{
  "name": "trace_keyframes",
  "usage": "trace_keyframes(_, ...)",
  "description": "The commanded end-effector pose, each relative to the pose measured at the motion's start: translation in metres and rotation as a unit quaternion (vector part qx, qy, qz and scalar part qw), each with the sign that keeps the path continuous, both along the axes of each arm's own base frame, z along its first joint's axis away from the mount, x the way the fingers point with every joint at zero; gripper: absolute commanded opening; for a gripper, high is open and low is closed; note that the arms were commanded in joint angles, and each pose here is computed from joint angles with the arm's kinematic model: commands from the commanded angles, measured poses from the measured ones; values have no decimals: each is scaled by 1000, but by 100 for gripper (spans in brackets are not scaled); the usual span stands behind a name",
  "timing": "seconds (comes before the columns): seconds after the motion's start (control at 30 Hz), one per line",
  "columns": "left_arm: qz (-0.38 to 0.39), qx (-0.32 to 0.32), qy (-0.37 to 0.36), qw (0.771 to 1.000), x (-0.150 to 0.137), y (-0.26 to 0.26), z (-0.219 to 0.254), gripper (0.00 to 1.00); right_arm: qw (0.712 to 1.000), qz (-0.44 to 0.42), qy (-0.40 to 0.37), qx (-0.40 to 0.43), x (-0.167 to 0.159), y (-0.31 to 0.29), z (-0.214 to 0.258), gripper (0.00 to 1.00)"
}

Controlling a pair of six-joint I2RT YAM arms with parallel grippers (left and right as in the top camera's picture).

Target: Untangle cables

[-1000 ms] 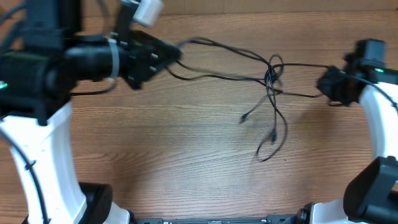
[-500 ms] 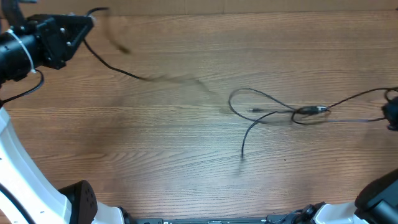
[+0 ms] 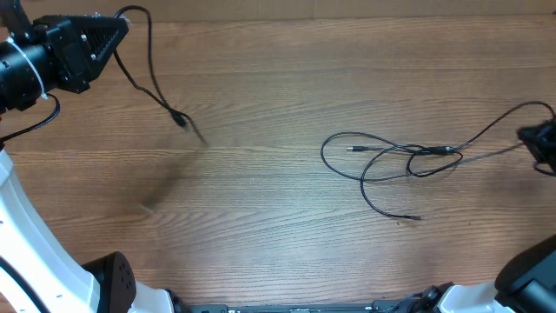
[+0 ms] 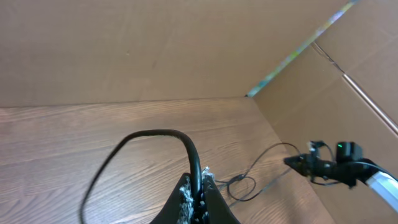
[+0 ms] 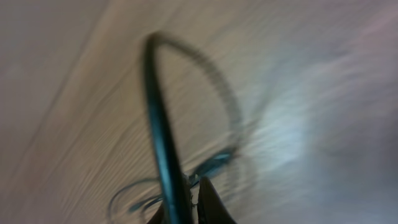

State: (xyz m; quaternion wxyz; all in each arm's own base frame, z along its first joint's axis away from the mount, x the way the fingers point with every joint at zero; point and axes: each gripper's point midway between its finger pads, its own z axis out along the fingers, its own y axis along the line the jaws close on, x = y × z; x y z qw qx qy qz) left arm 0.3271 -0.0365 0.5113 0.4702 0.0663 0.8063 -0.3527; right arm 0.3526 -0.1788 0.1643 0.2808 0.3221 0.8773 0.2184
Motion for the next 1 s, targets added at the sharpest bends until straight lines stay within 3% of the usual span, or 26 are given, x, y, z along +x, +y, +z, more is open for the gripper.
trace_keyframes(0.0, -20, -10, -15, 1000, -13, -11, 12, 4, 994, 97, -39, 29, 24, 61, 13, 4)
trace_keyframes(0.13, -29, -10, -8, 1000, -16, -16, 9, 4, 980, 194, -43, 28, 43, 135, 14, 4)
trace_keyframes(0.47, -41, -11, 1, 999, -19, -24, 5, 4, 903, 407, -135, 26, 58, 343, 45, 4)
trace_keyframes(0.7, -47, -7, 2, 999, -21, -26, 4, 4, 890, 426, -157, 44, 53, 392, 59, 4)
trace_keyframes(0.97, -80, -3, 1, 997, -21, -45, 1, 4, 831, 511, -198, 101, 19, 449, 88, 4)
